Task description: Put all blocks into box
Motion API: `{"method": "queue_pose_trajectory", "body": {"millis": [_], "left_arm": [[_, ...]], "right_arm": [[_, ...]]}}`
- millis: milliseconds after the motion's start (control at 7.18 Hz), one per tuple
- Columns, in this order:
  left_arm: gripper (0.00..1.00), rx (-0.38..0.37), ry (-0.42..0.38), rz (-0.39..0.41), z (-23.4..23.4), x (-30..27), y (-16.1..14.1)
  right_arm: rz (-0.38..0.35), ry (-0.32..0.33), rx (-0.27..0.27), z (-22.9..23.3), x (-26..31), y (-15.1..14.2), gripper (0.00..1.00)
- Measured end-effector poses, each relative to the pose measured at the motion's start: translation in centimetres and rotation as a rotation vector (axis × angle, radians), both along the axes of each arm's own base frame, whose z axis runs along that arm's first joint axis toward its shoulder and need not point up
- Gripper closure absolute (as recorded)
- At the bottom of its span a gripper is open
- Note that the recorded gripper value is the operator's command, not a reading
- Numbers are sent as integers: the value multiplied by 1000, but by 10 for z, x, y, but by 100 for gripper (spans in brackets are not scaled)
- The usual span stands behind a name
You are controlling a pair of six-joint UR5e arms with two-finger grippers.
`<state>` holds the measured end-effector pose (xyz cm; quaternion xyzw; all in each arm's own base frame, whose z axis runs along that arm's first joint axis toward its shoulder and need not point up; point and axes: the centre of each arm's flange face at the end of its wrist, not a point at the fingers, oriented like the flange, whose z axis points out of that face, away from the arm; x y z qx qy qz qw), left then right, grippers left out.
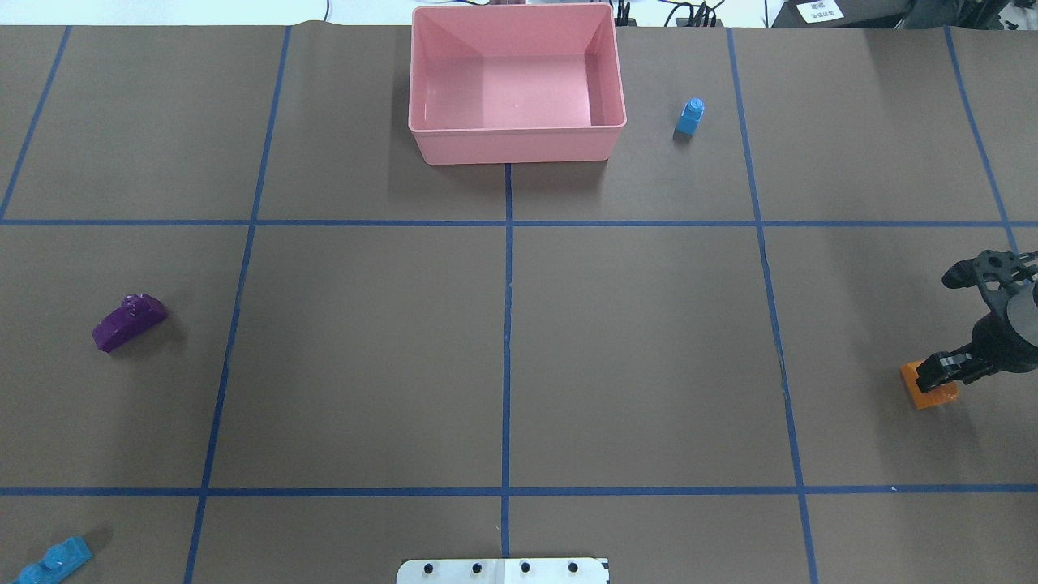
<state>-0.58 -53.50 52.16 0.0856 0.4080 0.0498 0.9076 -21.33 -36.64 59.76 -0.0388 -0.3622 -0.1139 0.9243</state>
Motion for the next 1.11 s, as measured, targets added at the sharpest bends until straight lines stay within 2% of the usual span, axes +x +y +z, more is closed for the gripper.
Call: {"method": "queue_pose_trajectory", "body": {"millis": [696,1114], "left_arm": [[0,0,5,1,-1,0,0],[0,1,10,2,-2,1,-1]], "right_arm": [[-19,-9,-5,-3,-9,3,43],[-27,-4,-11,0,-12,5,50]]}}
